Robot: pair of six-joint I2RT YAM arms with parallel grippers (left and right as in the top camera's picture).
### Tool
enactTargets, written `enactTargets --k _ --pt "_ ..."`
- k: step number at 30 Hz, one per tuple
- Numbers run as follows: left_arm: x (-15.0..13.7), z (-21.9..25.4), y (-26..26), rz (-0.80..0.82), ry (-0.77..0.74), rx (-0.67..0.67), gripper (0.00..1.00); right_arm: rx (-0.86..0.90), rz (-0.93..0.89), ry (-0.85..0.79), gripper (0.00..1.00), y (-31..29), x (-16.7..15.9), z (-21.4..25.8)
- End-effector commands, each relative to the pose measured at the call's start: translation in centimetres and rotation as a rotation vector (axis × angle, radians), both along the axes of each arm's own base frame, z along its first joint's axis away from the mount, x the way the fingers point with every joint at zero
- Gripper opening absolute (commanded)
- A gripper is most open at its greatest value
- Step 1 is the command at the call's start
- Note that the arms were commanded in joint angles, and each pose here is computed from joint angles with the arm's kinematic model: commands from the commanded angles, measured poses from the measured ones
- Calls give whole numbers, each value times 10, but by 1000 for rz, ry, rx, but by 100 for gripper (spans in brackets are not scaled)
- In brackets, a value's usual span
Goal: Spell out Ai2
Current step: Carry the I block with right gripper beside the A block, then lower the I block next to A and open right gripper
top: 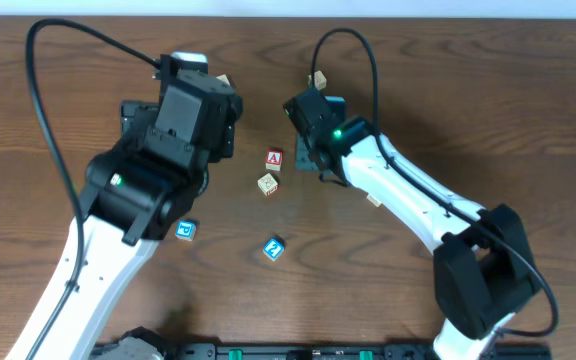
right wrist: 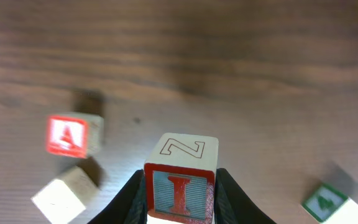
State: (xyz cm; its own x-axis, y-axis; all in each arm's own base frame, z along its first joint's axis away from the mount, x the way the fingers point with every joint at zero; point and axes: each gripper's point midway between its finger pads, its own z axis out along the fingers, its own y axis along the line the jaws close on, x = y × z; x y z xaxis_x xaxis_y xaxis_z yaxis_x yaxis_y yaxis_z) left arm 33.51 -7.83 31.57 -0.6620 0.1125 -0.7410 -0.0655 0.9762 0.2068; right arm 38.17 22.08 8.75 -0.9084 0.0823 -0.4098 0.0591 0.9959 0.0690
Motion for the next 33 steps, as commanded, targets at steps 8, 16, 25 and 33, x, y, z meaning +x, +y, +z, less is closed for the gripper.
enactTargets --k 8,16,25,33 --pt "13 -15 16 60 44 9 95 11 41 55 24 21 15 -29" --pt "14 -14 18 68 42 7 95 47 39 19 26 31 27 -34" --pt "14 -14 18 68 42 8 96 69 32 31 27 36 28 -41" --pt "14 -14 18 68 42 8 95 64 14 71 26 35 24 -59"
